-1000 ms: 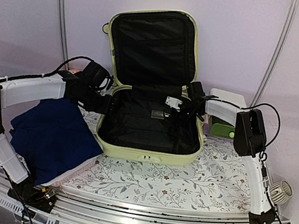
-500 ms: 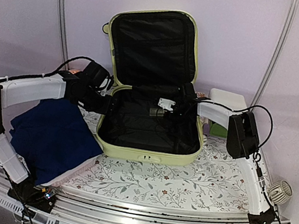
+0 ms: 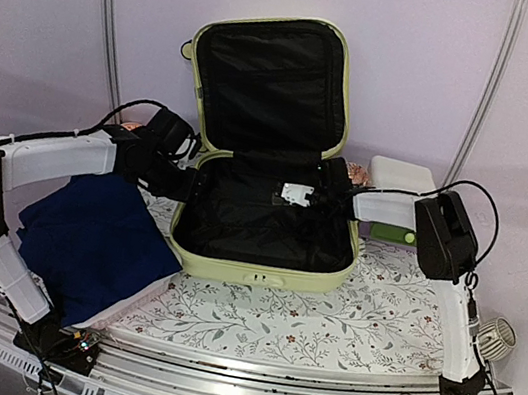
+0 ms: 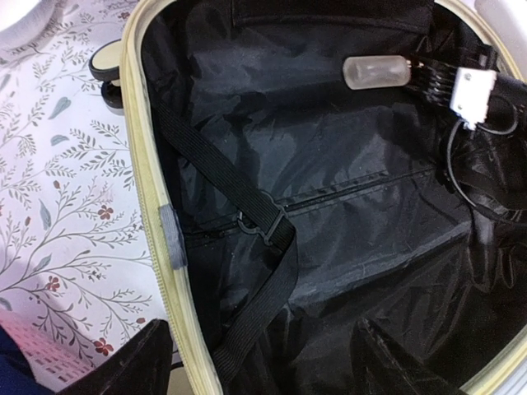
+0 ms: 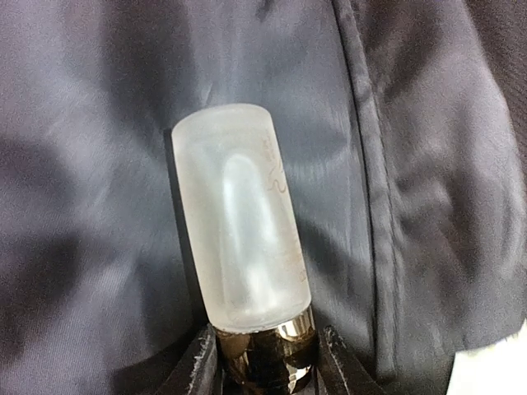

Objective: Open, take out, and arrange the luggage

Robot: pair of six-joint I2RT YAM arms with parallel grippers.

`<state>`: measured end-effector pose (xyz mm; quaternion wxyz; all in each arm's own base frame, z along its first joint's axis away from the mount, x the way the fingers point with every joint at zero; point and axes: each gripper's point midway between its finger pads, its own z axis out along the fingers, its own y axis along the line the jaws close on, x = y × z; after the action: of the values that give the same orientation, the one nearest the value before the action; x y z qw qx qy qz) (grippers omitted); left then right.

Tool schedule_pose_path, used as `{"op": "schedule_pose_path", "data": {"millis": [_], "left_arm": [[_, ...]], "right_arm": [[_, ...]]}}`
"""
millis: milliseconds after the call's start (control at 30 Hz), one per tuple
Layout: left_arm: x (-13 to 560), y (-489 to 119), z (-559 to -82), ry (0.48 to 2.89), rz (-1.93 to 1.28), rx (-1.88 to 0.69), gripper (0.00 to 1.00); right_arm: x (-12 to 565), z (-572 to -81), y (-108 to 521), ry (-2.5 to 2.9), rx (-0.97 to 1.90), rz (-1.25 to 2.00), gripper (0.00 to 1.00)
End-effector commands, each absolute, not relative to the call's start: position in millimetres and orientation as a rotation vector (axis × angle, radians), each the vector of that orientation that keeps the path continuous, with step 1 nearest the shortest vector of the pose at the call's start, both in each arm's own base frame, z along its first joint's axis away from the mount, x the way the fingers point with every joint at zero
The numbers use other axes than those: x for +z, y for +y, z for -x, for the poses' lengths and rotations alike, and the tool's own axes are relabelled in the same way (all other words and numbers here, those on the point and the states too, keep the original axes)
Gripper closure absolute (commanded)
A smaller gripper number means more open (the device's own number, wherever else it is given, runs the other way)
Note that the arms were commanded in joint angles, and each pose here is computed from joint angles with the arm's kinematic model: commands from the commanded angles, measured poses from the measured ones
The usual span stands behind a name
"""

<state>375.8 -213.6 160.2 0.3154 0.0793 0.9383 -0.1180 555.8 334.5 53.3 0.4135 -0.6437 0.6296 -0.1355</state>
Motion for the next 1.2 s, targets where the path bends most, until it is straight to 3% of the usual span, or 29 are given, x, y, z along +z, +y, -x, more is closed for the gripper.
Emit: {"op": "schedule_pose_path", "data": {"millis": [0, 500, 733, 1167], "left_arm": [[171, -212, -380, 2.443, -0.206, -0.324, 0.23], [176, -214, -375, 2.435, -0.206, -0.353, 0.23], [186, -221, -377, 2.416, -0.23, -0.391, 0.24], [209, -236, -375, 2.378, -0.267, -0.445, 0.24]], "right_arm": [[123, -548, 322, 1.442, -0.507, 1.512, 0.79], [243, -456, 285, 1.397, -0.509, 1.3, 0.77], [254, -417, 238, 1.57, -0.42, 1.367, 0.75], [221, -411, 87, 1.92, -0.583, 1.229, 0.78]]}}
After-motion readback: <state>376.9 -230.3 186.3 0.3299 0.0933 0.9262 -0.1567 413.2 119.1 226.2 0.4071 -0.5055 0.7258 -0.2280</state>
